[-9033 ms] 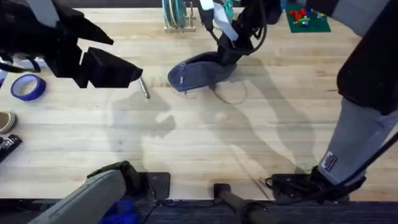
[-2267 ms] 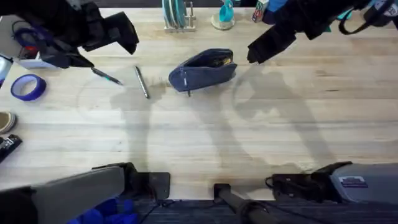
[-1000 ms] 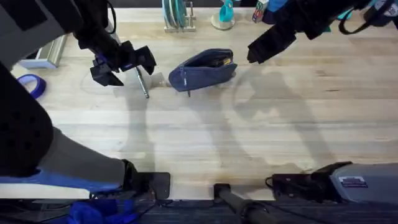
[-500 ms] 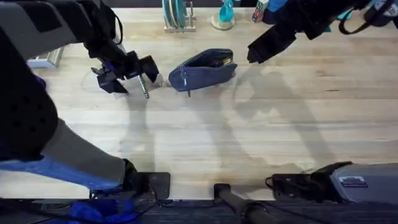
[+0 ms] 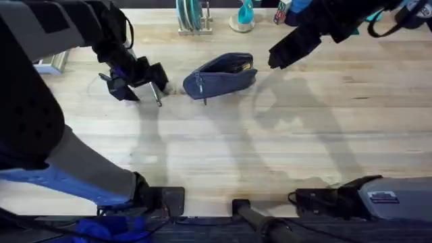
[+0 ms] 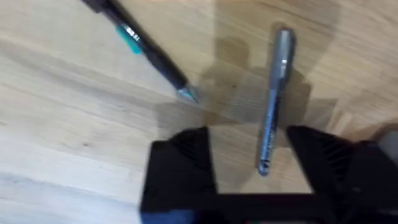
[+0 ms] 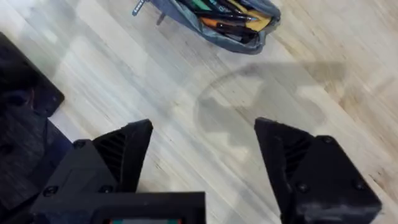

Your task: Unzip the bag, pick up the pens from the table one at a time and place them inside, then zip the bag closed.

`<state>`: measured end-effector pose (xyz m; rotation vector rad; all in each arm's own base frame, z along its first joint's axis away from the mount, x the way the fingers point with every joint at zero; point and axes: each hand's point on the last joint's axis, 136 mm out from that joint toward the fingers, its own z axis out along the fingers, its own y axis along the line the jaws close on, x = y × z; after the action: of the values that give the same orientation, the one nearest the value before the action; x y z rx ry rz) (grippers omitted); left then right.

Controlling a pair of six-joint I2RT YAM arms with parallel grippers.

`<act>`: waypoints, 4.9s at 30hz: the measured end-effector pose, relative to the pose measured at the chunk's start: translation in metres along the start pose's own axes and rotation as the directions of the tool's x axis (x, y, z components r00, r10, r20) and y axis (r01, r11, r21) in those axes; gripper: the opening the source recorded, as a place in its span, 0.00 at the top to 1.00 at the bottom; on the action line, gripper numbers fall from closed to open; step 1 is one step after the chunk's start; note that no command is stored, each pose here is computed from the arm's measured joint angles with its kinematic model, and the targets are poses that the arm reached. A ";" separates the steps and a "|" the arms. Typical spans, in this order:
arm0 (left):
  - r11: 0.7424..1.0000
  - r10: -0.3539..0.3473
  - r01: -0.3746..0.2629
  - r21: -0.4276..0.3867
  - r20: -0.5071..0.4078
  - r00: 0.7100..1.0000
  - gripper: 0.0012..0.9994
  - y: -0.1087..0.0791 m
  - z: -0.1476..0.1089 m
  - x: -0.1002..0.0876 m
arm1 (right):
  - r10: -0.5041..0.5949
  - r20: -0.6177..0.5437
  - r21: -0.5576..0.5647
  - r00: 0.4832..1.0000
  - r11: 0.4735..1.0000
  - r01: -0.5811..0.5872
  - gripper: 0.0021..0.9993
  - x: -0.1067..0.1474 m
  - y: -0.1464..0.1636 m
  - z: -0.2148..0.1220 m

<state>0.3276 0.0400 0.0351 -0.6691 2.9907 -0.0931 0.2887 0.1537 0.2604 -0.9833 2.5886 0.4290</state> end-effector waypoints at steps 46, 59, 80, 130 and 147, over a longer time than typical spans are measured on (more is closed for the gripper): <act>0.994 0.089 -0.097 0.057 0.128 0.988 0.96 -0.018 -0.071 -0.028 | 0.000 0.000 0.000 1.000 1.000 0.000 0.00 0.000 0.000 0.000; 0.928 0.343 -0.370 0.036 0.303 0.889 0.96 -0.044 -0.156 -0.008 | 0.000 0.000 0.000 1.000 1.000 0.000 0.00 0.000 0.000 0.000; 0.561 0.765 -0.822 -0.099 0.441 0.470 0.96 -0.129 -0.221 0.033 | 0.000 0.000 0.000 1.000 1.000 0.000 0.00 0.000 0.000 0.000; -0.097 0.838 -0.992 0.080 0.545 -0.038 0.96 -0.241 -0.134 0.056 | 0.000 0.000 0.000 1.000 1.000 0.000 0.00 0.000 0.000 0.000; -0.082 0.882 -0.984 0.157 0.472 0.002 0.96 -0.240 -0.087 0.052 | 0.000 0.000 0.000 1.000 1.000 0.000 0.00 0.000 0.000 0.000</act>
<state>0.3752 -0.1954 0.1364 1.5054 2.2099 -0.5479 0.2886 0.1537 0.2604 -0.9831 2.5891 0.4288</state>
